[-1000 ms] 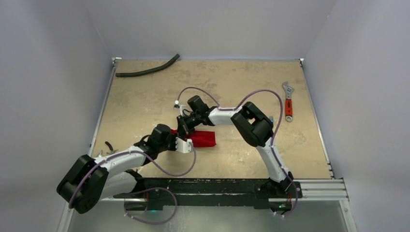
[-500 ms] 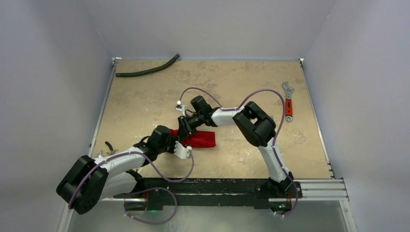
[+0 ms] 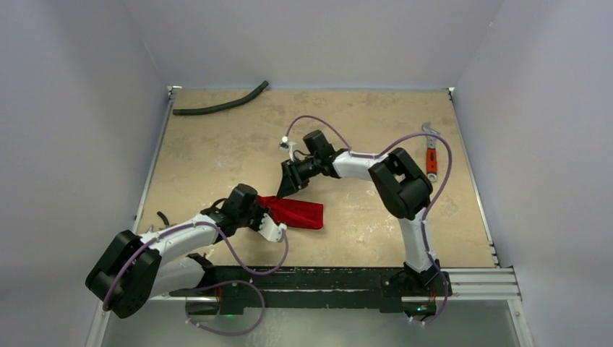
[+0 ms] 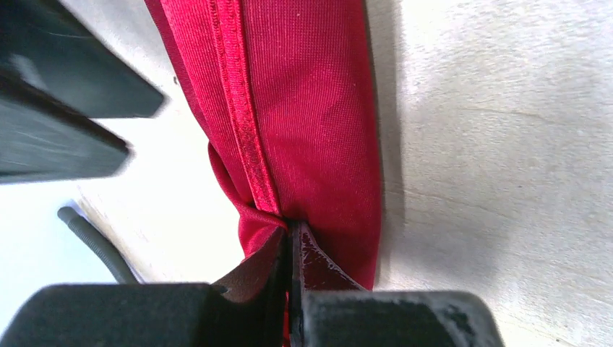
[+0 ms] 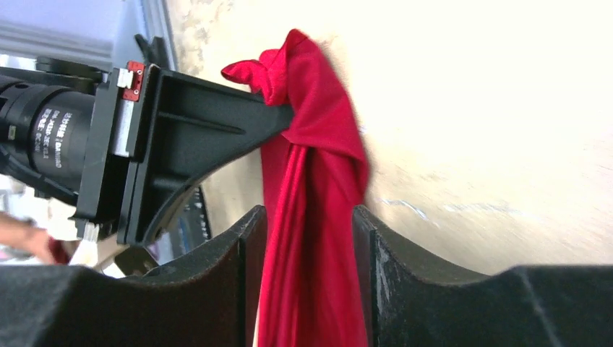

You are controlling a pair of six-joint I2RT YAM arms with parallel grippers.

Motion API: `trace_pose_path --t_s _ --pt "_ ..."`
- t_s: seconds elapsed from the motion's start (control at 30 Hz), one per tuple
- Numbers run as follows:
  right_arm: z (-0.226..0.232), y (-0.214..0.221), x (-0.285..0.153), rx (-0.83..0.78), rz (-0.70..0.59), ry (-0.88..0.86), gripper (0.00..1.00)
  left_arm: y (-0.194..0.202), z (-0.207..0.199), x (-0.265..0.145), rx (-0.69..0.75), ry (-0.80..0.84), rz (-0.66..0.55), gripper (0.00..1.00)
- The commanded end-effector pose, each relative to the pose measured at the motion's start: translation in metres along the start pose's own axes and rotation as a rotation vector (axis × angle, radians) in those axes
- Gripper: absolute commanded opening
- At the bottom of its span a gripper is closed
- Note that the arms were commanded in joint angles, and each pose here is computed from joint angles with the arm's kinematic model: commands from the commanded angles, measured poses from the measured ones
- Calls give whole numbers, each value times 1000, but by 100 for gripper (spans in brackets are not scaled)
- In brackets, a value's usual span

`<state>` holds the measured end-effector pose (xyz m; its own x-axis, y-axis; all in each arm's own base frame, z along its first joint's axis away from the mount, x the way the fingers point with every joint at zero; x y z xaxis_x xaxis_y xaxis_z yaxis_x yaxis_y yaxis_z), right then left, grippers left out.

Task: Fold the napkin into a case and place the utensils inside
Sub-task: Grasp the top corner of the smaller rectangle folded napkin from the folded napkin, then fold the 2/3-rectangle-folded napkin at the center of the board.

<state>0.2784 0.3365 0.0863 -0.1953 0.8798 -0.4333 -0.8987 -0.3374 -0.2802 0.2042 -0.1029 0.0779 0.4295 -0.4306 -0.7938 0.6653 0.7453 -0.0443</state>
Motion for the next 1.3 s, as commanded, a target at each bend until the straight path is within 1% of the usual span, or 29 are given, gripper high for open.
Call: trace_pose_path --t_s 0.0,0.13,0.23,0.27,0.37,0.47,0.6,0.73,0.77,0.87,0.97,1.1,1.17,1.27 --pt "18 -8 -42 -161 -75 91 51 -18 -63 0 -59 329 -149 0" --pt "16 19 -62 -244 -94 201 54 -20 -64 0 -77 341 -157 0" --pt "29 36 -77 -362 -131 226 57 -20 -64 -1 -74 357 -160 0" --pt "30 41 -82 -377 -137 236 57 -20 -64 -1 -75 361 -158 0" --pt "32 63 -88 -385 -92 266 58 -19 -65 -2 -79 371 -150 0" --pt "40 82 -85 -425 -40 282 59 -18 -66 -3 -105 374 -132 0" --pt "50 89 -81 -516 0 323 59 -17 -68 -5 -129 377 -113 0" --pt "52 91 -77 -555 69 377 59 -17 -69 -6 -143 371 -106 0" --pt "48 93 -75 -552 98 399 59 -17 -69 -6 -143 370 -106 0" --pt "37 91 -74 -541 135 468 60 -17 -69 -7 -146 365 -103 0" --pt "29 93 -71 -527 170 494 60 -17 -70 -7 -149 361 -102 0" --pt "28 94 -69 -533 168 508 59 -17 -70 -8 -143 361 -99 0" --pt "27 95 -69 -527 179 509 57 -17 -70 -8 -141 361 -97 0" --pt "35 92 -68 -544 159 461 50 -16 -70 -8 -136 360 -96 0"
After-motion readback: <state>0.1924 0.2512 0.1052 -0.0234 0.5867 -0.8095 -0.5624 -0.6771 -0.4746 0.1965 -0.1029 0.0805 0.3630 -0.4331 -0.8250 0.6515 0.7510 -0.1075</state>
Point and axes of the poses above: each gripper's point midway between its finger pads, its own x axis out along the fingers, its own z axis along the line the jaws close on, y = z × x, the point moved 8 cm from there along -x, back along the fingers, and after that the axes turned 13 degrees about x, right-handed, at the moved point
